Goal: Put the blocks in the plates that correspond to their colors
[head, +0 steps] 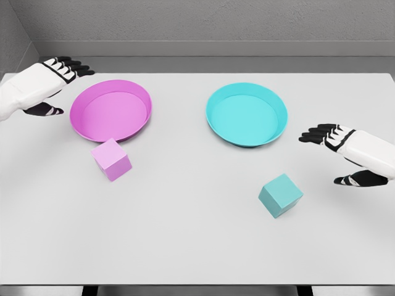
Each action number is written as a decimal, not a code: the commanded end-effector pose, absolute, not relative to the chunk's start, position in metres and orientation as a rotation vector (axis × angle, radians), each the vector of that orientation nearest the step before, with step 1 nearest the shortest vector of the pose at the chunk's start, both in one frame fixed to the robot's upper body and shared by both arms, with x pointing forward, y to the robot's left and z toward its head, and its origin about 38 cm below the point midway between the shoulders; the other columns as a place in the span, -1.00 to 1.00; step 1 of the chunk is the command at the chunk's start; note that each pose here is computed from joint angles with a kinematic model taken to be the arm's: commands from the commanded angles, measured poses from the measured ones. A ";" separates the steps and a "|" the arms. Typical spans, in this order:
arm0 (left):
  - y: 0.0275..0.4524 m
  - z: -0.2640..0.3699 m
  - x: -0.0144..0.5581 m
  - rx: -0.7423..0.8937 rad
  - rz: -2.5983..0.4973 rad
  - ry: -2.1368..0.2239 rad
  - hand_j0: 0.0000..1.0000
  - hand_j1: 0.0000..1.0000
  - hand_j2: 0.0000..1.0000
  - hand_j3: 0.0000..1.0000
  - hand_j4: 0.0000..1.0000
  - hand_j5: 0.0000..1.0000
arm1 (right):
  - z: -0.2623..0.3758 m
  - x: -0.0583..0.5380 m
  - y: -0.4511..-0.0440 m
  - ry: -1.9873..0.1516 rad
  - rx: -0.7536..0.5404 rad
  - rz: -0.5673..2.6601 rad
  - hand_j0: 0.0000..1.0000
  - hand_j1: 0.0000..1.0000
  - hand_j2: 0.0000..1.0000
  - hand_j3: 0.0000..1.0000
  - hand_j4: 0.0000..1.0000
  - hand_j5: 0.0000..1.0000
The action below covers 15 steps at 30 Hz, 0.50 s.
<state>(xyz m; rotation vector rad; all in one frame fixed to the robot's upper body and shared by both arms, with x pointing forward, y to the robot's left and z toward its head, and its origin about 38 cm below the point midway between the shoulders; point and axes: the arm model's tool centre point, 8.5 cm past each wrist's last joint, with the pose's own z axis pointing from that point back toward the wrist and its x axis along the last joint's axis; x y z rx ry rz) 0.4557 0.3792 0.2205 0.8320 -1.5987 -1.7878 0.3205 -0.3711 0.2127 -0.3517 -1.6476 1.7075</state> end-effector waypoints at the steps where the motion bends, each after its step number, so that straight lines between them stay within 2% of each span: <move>1: 0.381 0.222 0.455 0.836 -1.790 -1.597 1.00 1.00 1.00 1.00 1.00 1.00 | 0.213 0.320 -0.371 -1.642 -0.343 1.710 1.00 1.00 1.00 1.00 1.00 1.00; 4: 0.378 0.218 0.452 0.819 -1.813 -1.588 1.00 1.00 1.00 1.00 1.00 1.00 | 0.210 0.319 -0.371 -1.626 -0.333 1.719 1.00 1.00 1.00 1.00 1.00 1.00; 9: 0.340 0.208 0.432 0.728 -2.077 -1.501 1.00 1.00 1.00 1.00 1.00 1.00 | 0.196 0.316 -0.365 -1.587 -0.283 1.728 1.00 1.00 1.00 1.00 1.00 1.00; 11: 0.326 0.207 0.422 0.716 -2.159 -1.504 1.00 1.00 1.00 1.00 1.00 1.00 | 0.182 0.319 -0.363 -1.496 -0.269 1.698 1.00 1.00 1.00 1.00 1.00 1.00; 15: 0.332 0.213 0.412 0.738 -2.224 -1.452 1.00 1.00 1.00 1.00 1.00 1.00 | 0.165 0.328 -0.344 -1.381 -0.198 1.720 1.00 1.00 1.00 1.00 1.00 1.00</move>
